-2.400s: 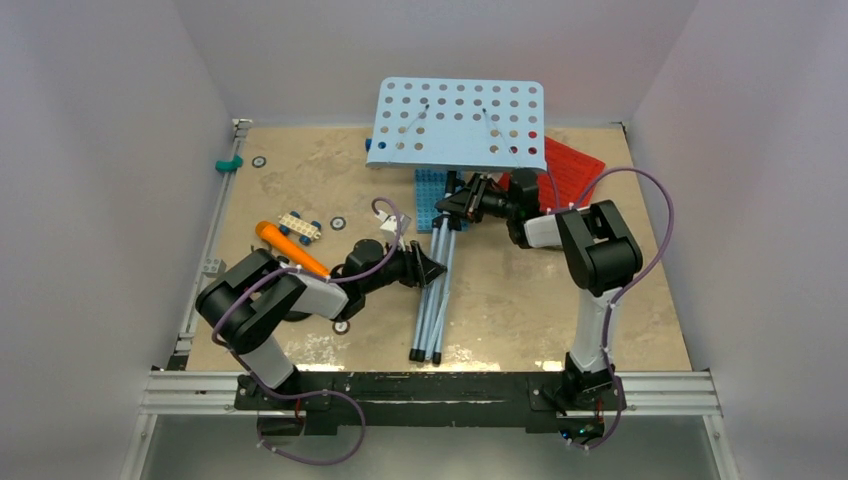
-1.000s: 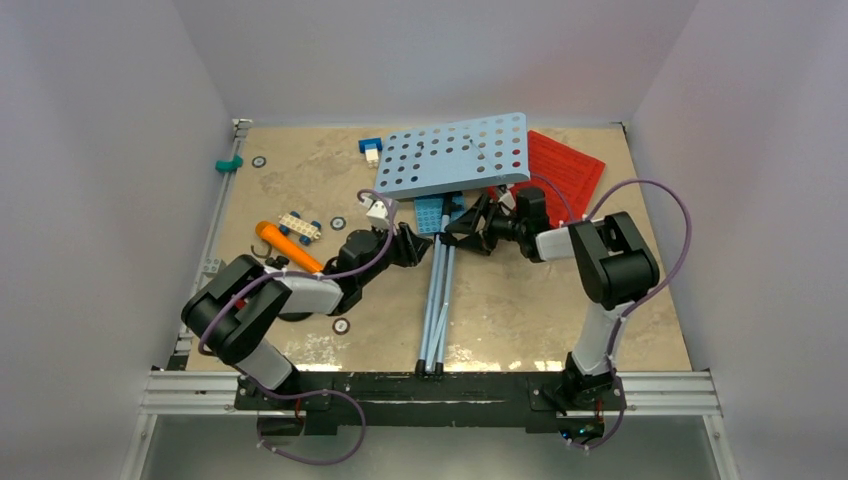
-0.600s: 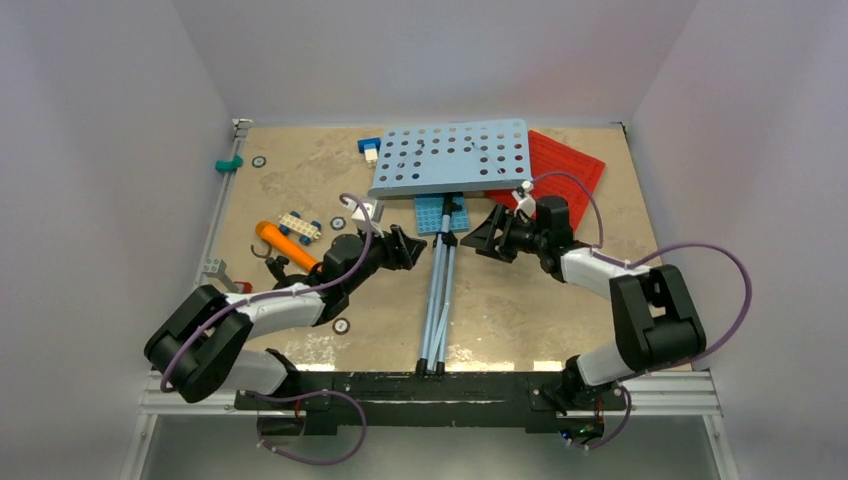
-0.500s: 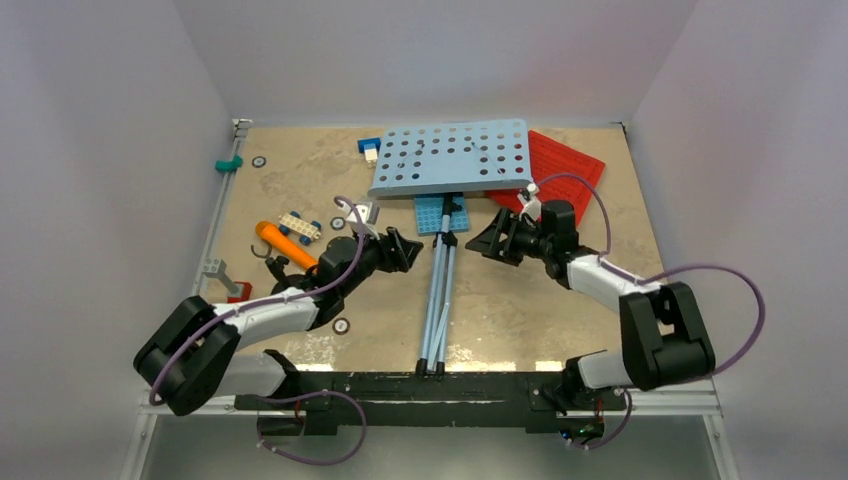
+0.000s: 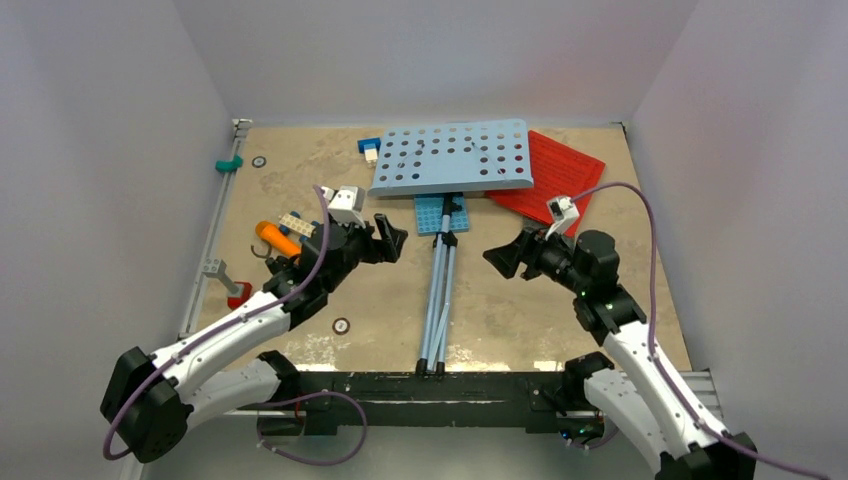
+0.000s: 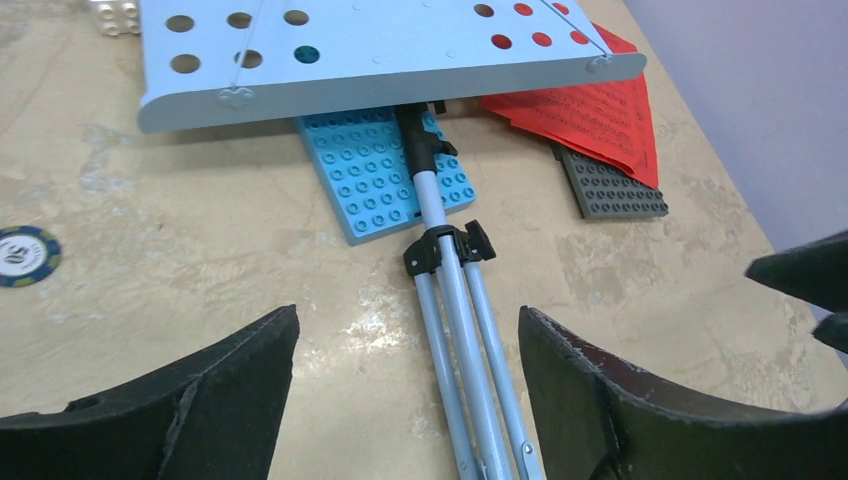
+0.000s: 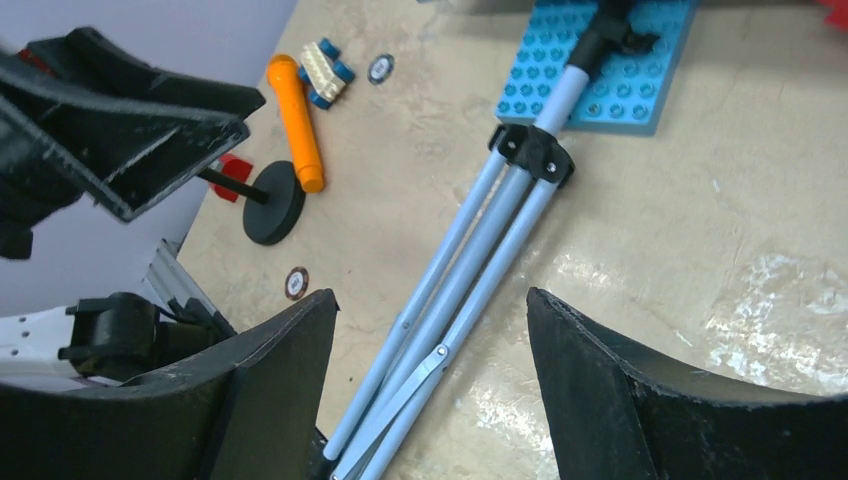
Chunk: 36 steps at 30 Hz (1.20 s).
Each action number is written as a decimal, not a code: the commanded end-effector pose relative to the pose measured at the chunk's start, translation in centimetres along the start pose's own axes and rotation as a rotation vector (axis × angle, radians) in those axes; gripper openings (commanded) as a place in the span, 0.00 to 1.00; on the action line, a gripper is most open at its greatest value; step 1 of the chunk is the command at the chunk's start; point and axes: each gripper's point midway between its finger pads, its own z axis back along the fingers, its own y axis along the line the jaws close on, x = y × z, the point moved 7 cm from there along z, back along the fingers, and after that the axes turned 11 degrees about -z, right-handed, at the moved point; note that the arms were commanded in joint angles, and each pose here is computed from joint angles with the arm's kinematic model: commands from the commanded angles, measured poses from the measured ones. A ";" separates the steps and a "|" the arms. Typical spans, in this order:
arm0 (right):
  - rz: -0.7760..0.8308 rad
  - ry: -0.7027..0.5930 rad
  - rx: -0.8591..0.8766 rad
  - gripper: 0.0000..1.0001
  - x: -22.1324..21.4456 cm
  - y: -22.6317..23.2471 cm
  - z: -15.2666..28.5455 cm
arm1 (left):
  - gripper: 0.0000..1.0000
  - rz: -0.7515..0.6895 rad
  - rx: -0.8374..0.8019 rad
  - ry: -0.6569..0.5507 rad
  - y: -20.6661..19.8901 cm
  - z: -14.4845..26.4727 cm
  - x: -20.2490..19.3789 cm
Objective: Pack up the instrument practice props
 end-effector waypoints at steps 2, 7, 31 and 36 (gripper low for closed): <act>0.142 -0.085 -0.035 0.74 0.2 1.0 2.5 | 0.90 -0.050 0.107 0.036 0.8 2.5 2.7; 0.173 -0.135 -0.074 0.74 1.1 2.2 3.7 | 1.00 0.022 0.140 0.016 0.7 4.2 5.0; 0.000 -0.287 -0.077 0.97 4.7 6.5 5.4 | 1.00 0.182 0.342 0.140 1.2 7.7 8.0; -0.035 -0.300 -0.070 0.99 3.8 5.1 4.0 | 0.99 0.111 0.304 0.086 1.9 7.8 6.8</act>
